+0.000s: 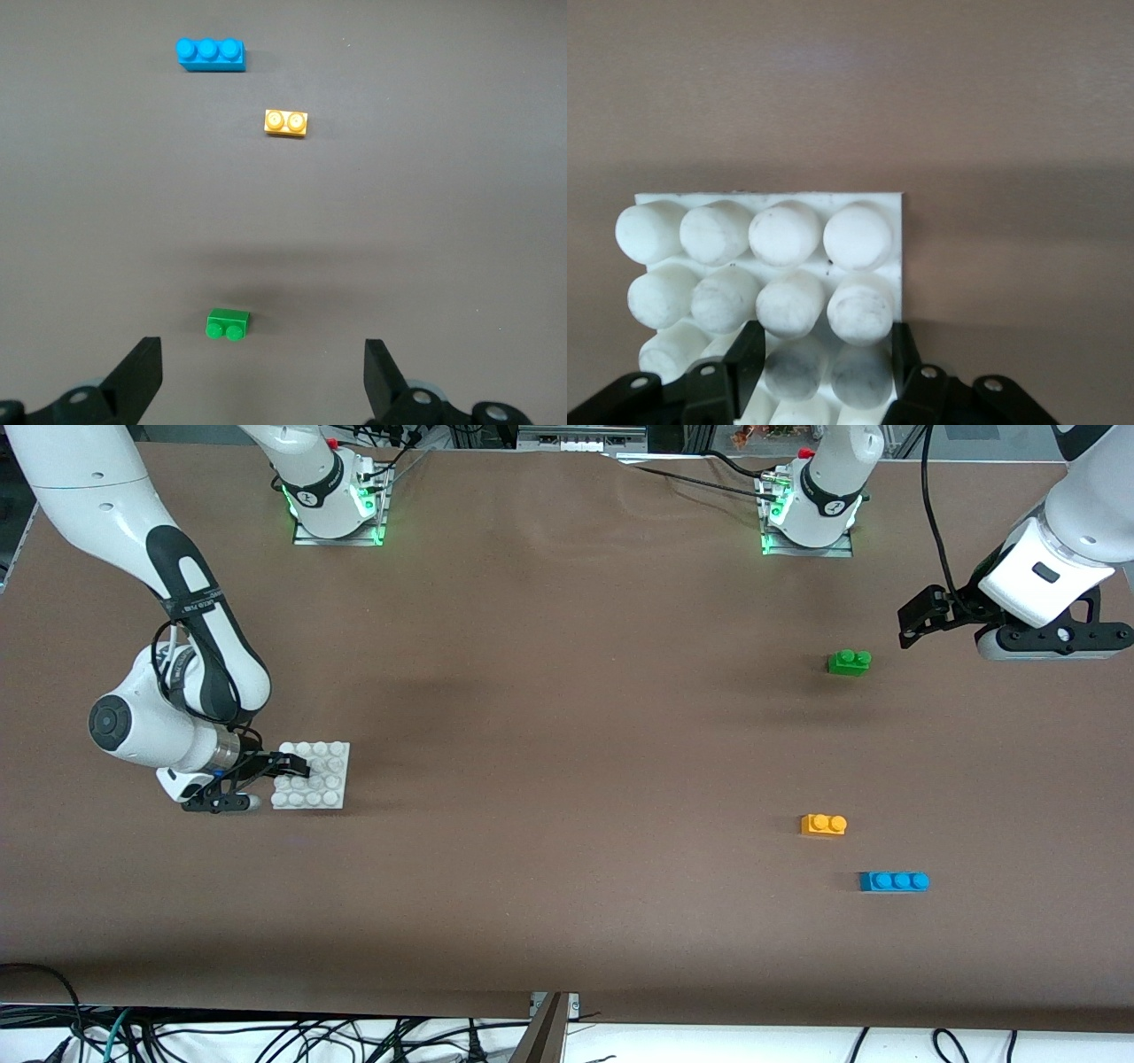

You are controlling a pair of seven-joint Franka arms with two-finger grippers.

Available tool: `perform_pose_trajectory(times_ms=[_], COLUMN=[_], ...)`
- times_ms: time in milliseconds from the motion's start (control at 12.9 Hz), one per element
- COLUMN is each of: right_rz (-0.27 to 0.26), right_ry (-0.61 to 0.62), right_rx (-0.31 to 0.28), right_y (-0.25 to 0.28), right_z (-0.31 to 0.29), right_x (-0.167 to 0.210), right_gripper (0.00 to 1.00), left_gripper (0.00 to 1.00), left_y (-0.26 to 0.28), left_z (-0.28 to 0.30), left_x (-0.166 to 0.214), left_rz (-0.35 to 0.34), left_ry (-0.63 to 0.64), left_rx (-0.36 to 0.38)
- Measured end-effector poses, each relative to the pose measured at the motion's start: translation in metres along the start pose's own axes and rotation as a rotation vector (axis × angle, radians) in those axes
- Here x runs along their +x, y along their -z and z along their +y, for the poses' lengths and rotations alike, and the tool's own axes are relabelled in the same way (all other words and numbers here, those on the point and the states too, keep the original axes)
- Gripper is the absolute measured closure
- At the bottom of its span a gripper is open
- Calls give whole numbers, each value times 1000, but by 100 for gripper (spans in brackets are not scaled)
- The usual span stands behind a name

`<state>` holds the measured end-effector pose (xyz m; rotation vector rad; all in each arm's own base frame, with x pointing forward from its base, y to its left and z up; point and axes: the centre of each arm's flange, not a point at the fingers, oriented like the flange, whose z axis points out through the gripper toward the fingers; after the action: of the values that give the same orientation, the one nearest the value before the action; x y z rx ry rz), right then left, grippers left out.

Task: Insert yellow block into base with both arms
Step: 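Slide the white base plate toward the table middle with the right gripper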

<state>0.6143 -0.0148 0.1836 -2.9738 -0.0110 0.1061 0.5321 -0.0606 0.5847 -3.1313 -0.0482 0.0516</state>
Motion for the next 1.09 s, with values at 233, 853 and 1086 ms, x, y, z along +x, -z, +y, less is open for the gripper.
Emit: perform_pose_trajectory(times_ms=[233,853,1086], right_rz=[-2,0,-1], right_ry=[3,-35,-29], right_rx=[2,13,21], right_y=[-1,-6,-9], right_z=[-5,-41,-55], right_x=[1,10,11], right_gripper=[37,37,37], left_gripper=[0,0,0], left_y=[0,0,0], left_z=[0,0,0], left_x=[0,0,0], left_rz=[0,0,0], left_ry=[0,0,0], left_rx=[0,0,0])
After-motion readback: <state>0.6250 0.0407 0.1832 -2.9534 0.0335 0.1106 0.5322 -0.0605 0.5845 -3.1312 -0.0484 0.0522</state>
